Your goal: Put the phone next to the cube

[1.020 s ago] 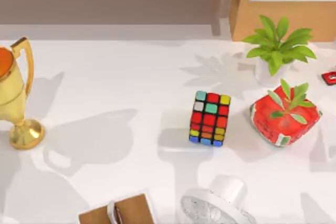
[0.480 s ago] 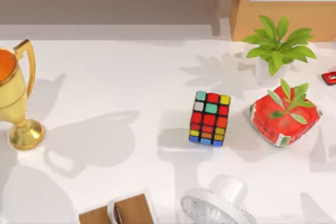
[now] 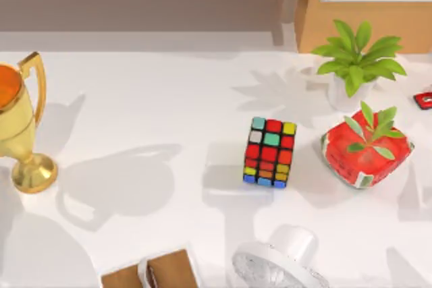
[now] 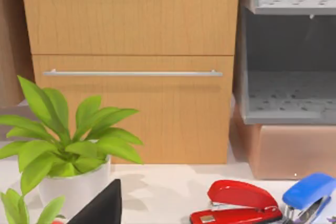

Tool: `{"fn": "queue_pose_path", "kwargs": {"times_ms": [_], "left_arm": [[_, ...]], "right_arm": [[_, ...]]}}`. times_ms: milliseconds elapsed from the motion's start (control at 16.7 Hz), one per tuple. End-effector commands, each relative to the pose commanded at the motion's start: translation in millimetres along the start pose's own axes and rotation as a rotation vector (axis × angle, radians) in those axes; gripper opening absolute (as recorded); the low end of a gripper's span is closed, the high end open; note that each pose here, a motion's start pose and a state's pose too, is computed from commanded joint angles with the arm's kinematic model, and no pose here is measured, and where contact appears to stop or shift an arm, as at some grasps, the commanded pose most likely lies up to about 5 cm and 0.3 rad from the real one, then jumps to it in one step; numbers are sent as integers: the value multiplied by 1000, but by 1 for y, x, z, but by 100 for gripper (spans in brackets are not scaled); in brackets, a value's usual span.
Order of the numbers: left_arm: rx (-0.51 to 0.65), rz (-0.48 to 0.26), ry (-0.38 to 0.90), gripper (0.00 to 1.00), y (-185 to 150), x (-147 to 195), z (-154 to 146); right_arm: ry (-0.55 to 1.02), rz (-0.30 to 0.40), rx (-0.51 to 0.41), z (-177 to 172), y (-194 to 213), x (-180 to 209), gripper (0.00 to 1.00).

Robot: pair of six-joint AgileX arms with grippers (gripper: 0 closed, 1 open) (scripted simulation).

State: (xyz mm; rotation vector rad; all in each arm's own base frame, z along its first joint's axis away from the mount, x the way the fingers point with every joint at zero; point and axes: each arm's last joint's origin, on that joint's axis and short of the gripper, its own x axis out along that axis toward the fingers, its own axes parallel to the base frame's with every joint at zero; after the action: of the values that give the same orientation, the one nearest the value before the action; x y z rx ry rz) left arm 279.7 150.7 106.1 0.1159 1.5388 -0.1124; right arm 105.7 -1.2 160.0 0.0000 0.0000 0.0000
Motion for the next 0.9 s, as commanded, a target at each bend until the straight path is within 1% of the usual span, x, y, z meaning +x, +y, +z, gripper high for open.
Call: {"fn": "queue_pose_path", "kwargs": {"times_ms": [600, 660, 900], "left_arm": [[0, 0, 0, 2, 0, 0, 0], [0, 0, 0, 0, 0, 0, 0], [0, 0, 0, 0, 0, 0, 0]], "right_arm": [[0, 0, 0, 0, 0, 0, 100], [0, 0, 0, 0, 0, 0, 100], [0, 0, 0, 0, 0, 0, 100]]}}
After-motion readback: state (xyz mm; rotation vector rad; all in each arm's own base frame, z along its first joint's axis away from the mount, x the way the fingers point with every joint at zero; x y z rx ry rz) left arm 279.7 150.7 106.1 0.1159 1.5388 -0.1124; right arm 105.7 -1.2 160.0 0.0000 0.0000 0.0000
